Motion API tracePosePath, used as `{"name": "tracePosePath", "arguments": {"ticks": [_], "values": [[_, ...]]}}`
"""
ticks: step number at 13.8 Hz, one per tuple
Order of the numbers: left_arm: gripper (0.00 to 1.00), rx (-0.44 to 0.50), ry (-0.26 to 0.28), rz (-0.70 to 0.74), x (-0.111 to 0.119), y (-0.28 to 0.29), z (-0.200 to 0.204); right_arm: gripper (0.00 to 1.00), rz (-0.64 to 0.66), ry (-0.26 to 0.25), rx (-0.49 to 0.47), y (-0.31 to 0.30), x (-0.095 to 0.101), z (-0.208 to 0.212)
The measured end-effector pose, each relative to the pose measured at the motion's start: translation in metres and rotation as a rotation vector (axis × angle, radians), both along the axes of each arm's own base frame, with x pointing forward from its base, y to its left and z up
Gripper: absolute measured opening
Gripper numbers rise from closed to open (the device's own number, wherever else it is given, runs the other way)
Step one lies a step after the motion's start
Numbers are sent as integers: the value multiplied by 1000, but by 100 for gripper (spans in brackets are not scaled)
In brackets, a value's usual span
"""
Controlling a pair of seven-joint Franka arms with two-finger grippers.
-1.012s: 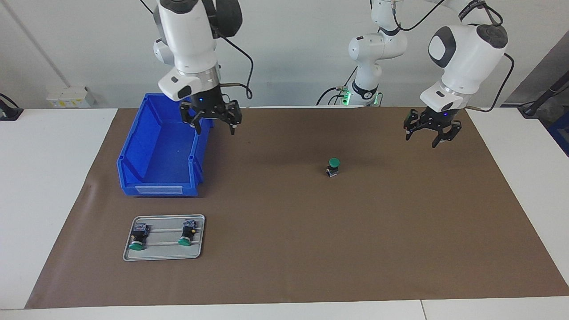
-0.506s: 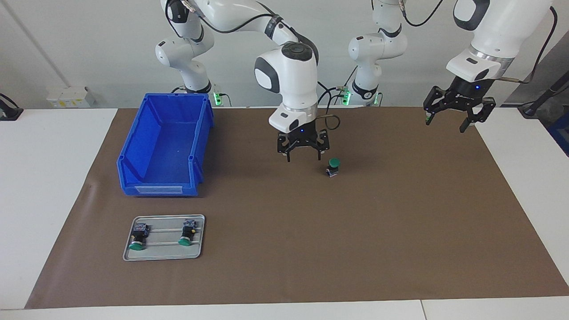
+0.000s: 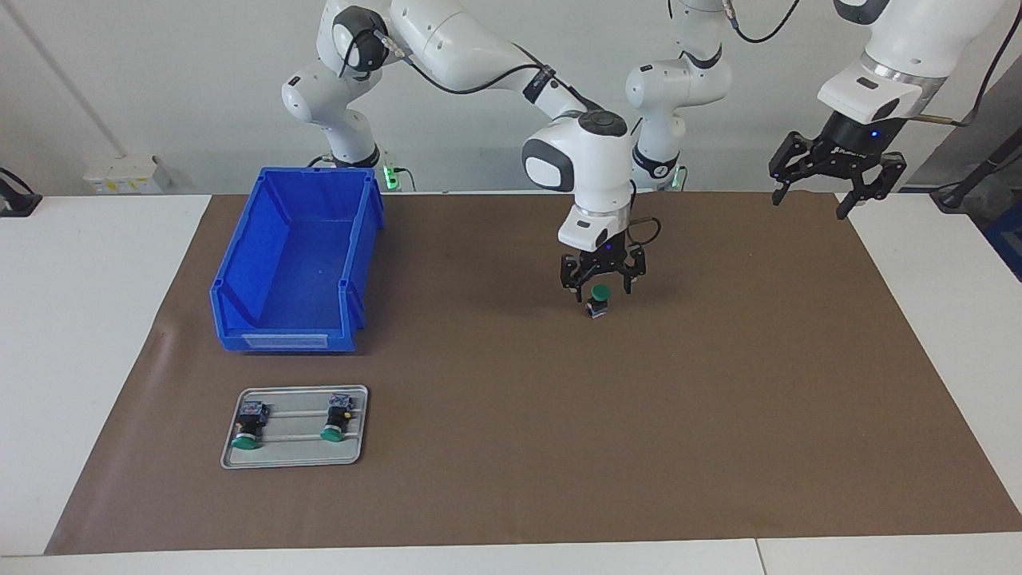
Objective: Place and press button with both arms
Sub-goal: 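Grasp the green button with the right gripper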
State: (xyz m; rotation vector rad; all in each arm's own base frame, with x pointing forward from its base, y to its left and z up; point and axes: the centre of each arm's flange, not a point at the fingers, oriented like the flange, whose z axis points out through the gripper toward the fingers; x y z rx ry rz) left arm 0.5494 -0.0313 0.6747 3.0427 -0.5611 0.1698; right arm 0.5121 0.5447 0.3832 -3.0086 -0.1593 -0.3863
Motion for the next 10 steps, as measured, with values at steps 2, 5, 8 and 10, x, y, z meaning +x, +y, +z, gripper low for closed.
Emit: {"name": "tracePosePath", "arguments": {"ticks": [2, 5, 8, 10], "values": [[98, 0, 20, 8, -4, 1, 5, 100, 39, -6, -17, 8, -6, -12], [98, 1, 54, 10, -9, 3, 7, 100, 72, -12, -26, 12, -8, -22], [98, 6, 101, 10, -15, 2, 4, 100, 94, 15, -60, 10, -17, -43], [98, 22, 119, 42, -16, -2, 1, 100, 104, 30, -72, 11, -24, -53]]}}
